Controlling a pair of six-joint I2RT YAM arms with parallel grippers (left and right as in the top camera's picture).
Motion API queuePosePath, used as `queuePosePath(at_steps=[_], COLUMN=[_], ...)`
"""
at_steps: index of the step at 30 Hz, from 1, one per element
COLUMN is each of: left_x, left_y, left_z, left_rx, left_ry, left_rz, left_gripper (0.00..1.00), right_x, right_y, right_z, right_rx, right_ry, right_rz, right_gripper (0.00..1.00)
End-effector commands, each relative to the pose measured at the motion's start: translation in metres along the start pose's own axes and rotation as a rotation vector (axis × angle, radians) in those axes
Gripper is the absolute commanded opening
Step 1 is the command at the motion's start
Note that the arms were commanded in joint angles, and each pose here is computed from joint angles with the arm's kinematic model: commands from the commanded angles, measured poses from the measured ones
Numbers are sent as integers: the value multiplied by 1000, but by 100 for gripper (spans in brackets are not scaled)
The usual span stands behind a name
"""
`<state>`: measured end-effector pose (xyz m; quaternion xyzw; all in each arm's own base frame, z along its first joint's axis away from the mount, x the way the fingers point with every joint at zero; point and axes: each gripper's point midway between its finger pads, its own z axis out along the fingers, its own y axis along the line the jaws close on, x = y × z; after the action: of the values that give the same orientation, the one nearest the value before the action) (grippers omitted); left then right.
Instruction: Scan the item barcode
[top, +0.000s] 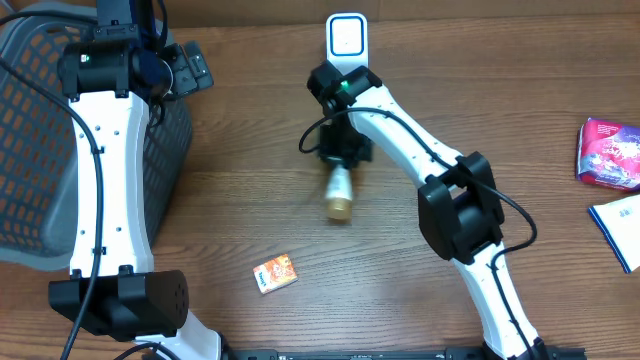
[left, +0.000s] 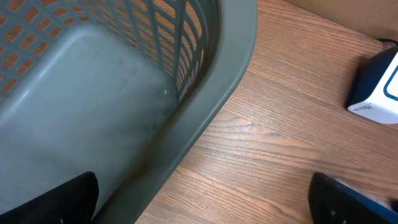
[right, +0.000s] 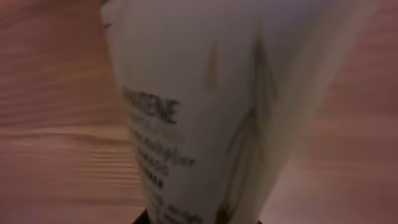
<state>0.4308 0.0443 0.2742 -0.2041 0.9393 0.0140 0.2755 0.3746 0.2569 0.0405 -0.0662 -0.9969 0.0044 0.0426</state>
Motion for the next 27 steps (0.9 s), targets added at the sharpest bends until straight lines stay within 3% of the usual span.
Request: queuePosePath(at_steps=[1,5,11,17,18,19,26,27], left_x=[2,2,2,2,2,2,2,2], left_y=[-1,-1,-1,-1,-1,-1,-1,-1], left_z=[5,5,5,5,5,5,5,5], left_rx=[0,0,0,0,0,0,0,0], left_ry=[15,15,16,15,16,15,15,15], left_rz=[3,3,3,3,3,3,4,3], left_gripper=[100,100,100,100,100,100,100,100], right_x=[-30,-38,-72,-50,-44,-41,-42,-44], right_y=[-69,-84,-57,-68,-70,-72,-65,-59], right_z=[-40,-47,-36,-2,5,9,1,-4], right_rx=[316,376,240,294,310,319,286,264], right_ry=[-265,-358,-487,-383,-362,-349,-333,-333], right_rz=[202,326,386,364,358,355,297,272], right_gripper=[4,4,4,4,9,23,99,100])
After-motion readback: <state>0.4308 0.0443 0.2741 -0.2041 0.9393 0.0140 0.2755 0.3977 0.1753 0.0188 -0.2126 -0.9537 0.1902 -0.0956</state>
